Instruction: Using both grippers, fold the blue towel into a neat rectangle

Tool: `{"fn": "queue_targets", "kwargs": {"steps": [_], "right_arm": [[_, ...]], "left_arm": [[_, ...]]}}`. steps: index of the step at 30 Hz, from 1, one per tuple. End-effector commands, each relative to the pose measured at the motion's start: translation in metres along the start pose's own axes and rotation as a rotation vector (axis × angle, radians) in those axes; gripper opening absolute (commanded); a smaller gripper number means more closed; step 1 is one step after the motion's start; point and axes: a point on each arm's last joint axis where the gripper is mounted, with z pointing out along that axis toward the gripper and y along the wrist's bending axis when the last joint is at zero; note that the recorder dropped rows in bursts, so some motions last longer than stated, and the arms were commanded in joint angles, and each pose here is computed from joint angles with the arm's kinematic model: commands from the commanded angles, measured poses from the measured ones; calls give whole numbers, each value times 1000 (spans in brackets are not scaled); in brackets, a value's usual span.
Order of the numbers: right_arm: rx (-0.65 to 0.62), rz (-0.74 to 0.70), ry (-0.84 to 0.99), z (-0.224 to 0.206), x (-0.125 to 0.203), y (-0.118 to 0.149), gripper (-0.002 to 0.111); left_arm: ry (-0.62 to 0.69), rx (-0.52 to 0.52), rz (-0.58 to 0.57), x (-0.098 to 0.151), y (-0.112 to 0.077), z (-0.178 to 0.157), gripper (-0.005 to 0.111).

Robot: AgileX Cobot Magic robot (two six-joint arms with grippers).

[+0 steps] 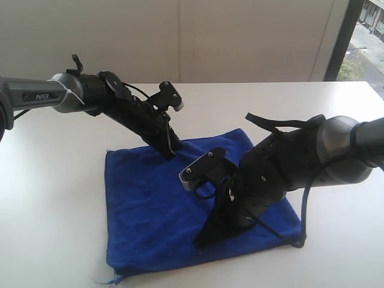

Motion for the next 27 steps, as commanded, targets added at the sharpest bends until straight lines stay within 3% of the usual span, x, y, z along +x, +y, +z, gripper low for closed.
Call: {"fn": "queue_targets", "kwargs": {"steps": [1,19,27], "right_arm": [[-3,-7,40,4,4,0,0],[-3,-13,44,4,4,0,0],[-3,-13,44,4,4,0,0]], "left_arm": [[38,-28,32,8,3,5,27],[9,-156,48,5,15,4,28],[11,-155,54,5,15,4,59]]}}
